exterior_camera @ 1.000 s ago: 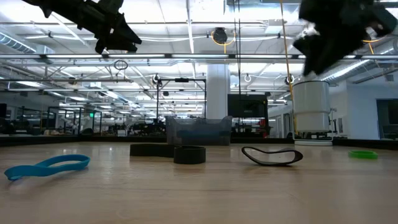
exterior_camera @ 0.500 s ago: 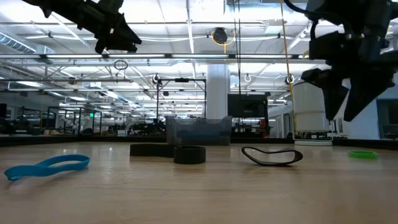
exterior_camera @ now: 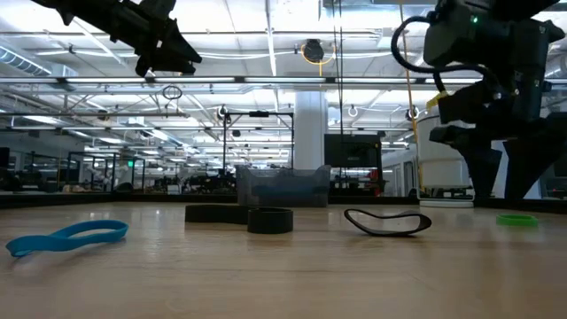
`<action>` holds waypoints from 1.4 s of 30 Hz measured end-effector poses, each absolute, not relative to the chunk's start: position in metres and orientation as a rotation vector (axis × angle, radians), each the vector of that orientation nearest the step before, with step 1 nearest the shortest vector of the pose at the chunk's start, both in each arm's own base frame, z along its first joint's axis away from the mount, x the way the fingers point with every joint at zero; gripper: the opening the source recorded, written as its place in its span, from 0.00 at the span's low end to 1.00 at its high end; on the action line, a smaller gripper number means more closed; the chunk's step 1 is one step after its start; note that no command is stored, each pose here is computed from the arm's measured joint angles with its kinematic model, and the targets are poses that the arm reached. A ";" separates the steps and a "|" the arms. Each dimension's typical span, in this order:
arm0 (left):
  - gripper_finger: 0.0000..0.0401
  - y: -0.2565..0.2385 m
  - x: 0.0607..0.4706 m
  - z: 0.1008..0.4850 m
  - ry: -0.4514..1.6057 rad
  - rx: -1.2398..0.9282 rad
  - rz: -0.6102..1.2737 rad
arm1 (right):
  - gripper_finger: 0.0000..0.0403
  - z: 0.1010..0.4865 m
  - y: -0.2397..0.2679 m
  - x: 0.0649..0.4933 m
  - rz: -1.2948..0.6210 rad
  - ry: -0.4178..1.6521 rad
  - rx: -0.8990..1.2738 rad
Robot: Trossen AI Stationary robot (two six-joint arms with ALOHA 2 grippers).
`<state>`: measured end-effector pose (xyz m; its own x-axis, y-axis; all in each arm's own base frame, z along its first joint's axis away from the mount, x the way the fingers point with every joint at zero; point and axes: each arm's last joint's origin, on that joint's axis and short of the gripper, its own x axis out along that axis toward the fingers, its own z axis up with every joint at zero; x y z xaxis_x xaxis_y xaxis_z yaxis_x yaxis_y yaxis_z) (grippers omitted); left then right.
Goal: Pick and place rubber bands into bin
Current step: Put the green rubber band into the black bin
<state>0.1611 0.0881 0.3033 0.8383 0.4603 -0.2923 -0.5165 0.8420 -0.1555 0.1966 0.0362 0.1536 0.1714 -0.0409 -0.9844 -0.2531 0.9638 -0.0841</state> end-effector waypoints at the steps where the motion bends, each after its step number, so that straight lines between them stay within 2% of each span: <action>1: 0.46 0.088 0.161 0.303 0.249 -0.233 0.522 | 0.36 0.152 0.036 0.198 0.153 1.400 -0.251; 15: 0.46 0.088 0.161 0.303 0.251 -0.230 0.521 | 0.34 0.129 0.038 0.201 0.183 1.500 -0.218; 19: 0.46 0.088 0.161 0.303 0.250 -0.233 0.522 | 0.27 0.128 0.038 0.199 0.186 1.502 -0.213; 28: 0.46 0.088 0.161 0.303 0.250 -0.233 0.522 | 0.02 0.128 0.038 0.199 0.188 1.499 -0.201; 33: 0.46 0.088 0.161 0.303 0.249 -0.236 0.522 | 0.01 0.128 0.038 0.199 0.131 1.501 -0.149; 38: 0.46 0.088 0.161 0.303 0.249 -0.236 0.522 | 0.00 0.140 0.037 0.197 0.102 1.414 -0.141; 42: 0.46 0.088 0.161 0.303 0.249 -0.236 0.522 | 0.00 0.163 0.031 0.197 -0.063 1.238 -0.163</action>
<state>0.1611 0.0882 0.3033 0.8381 0.4604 -0.2926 -0.5171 0.8413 -0.1576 0.1967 0.0308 0.1631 0.3269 -0.1363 -0.9352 -0.0401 0.9867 -0.1578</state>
